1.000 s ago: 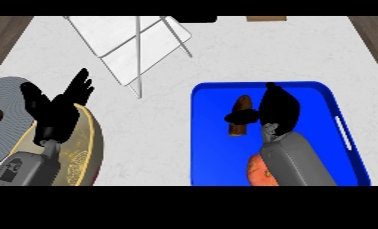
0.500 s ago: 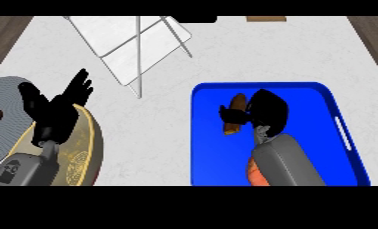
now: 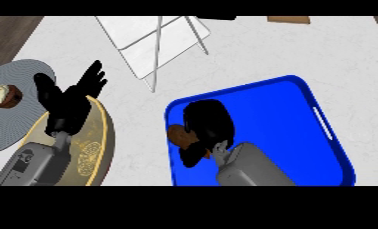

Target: Pick the sweet potato from the tray and place it in the tiered shelf

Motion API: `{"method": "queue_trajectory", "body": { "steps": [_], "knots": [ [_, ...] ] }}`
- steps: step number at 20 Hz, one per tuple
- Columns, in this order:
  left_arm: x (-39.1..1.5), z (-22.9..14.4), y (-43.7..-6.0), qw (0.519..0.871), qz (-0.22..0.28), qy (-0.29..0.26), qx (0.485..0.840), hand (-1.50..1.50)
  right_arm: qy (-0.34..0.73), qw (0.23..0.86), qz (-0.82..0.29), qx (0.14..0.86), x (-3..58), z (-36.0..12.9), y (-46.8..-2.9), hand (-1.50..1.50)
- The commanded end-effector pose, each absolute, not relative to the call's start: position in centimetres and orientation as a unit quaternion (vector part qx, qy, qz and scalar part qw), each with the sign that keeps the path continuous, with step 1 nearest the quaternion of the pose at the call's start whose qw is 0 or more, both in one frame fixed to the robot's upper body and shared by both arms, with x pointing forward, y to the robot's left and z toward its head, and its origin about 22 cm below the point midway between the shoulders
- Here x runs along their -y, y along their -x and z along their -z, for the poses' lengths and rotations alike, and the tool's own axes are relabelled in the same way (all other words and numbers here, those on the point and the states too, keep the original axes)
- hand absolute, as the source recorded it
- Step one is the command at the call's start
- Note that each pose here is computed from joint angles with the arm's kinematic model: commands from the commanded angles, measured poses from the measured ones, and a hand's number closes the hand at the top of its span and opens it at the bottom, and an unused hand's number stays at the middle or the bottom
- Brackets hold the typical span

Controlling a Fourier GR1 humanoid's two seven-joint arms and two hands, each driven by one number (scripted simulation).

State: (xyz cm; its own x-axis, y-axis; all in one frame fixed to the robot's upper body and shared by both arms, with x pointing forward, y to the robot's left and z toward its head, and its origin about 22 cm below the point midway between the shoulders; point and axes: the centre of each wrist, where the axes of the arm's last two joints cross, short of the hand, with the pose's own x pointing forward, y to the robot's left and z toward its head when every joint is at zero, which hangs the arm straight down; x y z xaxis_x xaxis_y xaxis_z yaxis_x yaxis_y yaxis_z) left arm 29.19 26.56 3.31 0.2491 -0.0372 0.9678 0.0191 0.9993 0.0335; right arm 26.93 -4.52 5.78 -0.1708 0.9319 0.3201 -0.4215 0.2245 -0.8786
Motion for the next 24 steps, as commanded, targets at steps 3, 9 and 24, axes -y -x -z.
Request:
{"method": "queue_trajectory", "body": {
  "steps": [3,9,24],
  "knots": [
    [-27.2,1.1,-26.7,0.844,0.013,-0.025,0.535,0.0,0.041,0.437,-0.607,0.662,1.1,-11.7,-23.9,1.5],
    [-29.2,1.6,-25.9,0.848,-0.018,-0.042,0.527,0.0,0.035,0.407,-0.526,0.746,2.4,-20.1,-21.9,1.5],
    [-29.2,0.9,-25.5,0.843,-0.013,-0.041,0.537,0.0,0.085,0.462,-0.416,0.778,3.5,-34.6,-28.4,1.5]
  ]
}}
